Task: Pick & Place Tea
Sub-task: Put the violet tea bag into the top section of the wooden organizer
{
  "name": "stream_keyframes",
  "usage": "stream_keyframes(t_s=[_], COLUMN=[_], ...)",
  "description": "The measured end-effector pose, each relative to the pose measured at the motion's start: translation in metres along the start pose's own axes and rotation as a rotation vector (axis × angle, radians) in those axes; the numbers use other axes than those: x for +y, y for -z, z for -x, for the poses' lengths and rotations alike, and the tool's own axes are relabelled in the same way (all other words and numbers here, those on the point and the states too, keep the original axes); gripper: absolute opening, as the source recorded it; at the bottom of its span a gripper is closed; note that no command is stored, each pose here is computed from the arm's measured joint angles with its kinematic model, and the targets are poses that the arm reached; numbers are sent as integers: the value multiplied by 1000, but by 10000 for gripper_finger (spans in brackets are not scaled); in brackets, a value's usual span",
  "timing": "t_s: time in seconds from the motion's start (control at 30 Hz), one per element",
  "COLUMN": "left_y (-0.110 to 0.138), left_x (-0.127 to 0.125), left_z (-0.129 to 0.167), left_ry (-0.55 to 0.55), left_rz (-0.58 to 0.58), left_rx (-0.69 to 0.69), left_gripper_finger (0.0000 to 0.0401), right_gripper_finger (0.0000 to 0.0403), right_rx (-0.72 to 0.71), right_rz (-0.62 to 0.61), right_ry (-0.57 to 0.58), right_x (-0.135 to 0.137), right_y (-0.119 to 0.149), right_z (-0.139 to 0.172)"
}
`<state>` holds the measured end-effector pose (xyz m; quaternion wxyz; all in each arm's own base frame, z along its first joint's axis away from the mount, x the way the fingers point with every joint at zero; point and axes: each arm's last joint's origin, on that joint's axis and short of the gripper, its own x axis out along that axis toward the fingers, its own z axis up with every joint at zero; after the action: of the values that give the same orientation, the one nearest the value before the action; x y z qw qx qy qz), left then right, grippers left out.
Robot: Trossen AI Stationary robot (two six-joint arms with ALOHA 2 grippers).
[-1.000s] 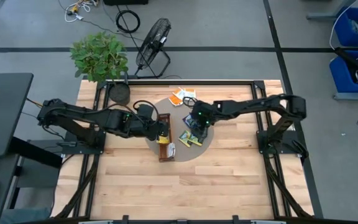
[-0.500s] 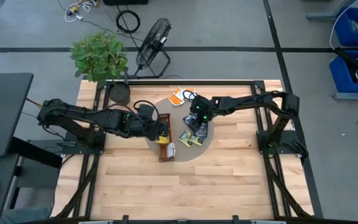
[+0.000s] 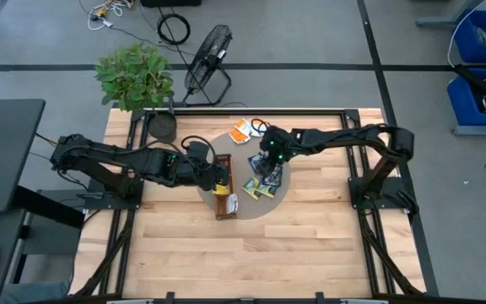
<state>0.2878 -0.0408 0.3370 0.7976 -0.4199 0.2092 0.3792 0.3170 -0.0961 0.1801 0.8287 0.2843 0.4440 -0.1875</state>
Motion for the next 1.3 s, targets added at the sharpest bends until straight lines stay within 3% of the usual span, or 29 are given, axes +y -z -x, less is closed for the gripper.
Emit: stream_keyframes(t_s=[0.37,0.57,1.03,1.3], left_y=[-1,-1,-1,-1], left_x=[0,-1,-2,-2], left_z=[0,0,0,0], left_ry=[2,5,14,18], left_rz=[-1,1,7,9], left_rx=[-5,-6,-8,-10], left_gripper_finger=[183,183,183,183], right_gripper_finger=[274,279,225,140], right_rx=[78,79,95,85], right_rz=[-63,-73,-74,-72], right_ry=[43,31,10,25], right_x=[-16,-17,-18,-19], right_y=[3,2,4,3], right_z=[-15,-16,-29,-29])
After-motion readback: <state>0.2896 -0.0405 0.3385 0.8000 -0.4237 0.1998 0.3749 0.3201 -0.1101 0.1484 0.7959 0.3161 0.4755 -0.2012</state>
